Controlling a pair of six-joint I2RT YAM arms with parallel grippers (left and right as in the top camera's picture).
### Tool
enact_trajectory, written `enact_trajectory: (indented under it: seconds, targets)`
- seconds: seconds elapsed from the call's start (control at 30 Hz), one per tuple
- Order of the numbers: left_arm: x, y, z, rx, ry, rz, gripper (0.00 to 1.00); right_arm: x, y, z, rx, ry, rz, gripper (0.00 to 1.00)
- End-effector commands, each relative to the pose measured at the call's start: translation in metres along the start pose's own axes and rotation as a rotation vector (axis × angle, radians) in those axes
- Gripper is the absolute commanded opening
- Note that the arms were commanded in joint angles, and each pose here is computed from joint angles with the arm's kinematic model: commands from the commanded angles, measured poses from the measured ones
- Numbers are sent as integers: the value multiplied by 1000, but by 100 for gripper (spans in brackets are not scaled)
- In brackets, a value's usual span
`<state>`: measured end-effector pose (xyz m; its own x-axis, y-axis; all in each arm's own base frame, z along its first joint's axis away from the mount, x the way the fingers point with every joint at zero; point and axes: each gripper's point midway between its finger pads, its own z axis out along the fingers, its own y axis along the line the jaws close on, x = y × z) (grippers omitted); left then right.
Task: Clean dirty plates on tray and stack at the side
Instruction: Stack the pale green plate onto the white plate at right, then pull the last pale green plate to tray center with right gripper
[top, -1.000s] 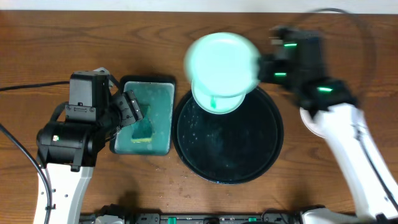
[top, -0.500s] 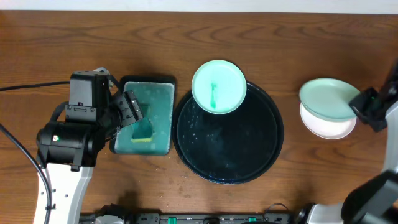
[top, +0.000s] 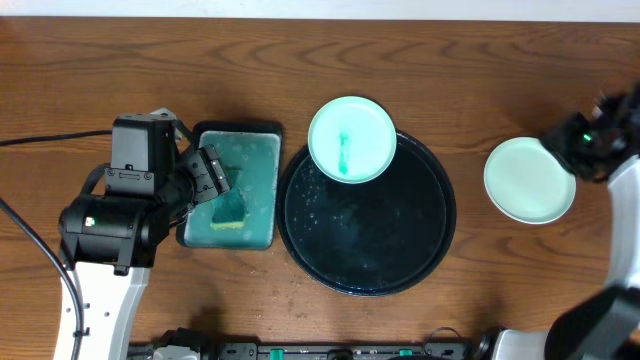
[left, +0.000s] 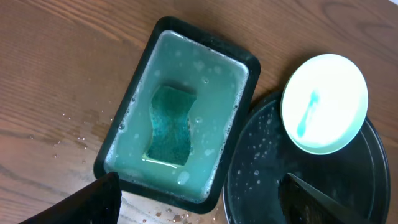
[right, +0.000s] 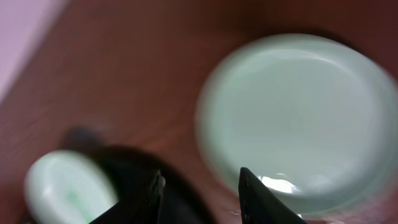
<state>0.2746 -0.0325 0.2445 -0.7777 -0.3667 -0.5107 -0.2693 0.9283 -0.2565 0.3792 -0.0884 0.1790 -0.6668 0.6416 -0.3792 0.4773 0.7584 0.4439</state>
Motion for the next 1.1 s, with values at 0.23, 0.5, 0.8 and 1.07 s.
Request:
enact_trajectory:
  seconds: [0.23, 0.5, 0.8, 1.07]
  targets:
    - [-2, 1, 0, -5, -1, 6, 81, 83, 176, -2, -241, -51, -623, 37]
    - [-2, 1, 0, -5, 0, 6, 81, 133, 180, 104, 51, -39, -819, 50]
    - [-2, 1, 0, -5, 0, 6, 81, 158, 133, 182, 187, 85, -796, 40]
    - [-2, 1, 0, -5, -1, 6, 81, 176, 124, 180, 147, 201, -730, 1]
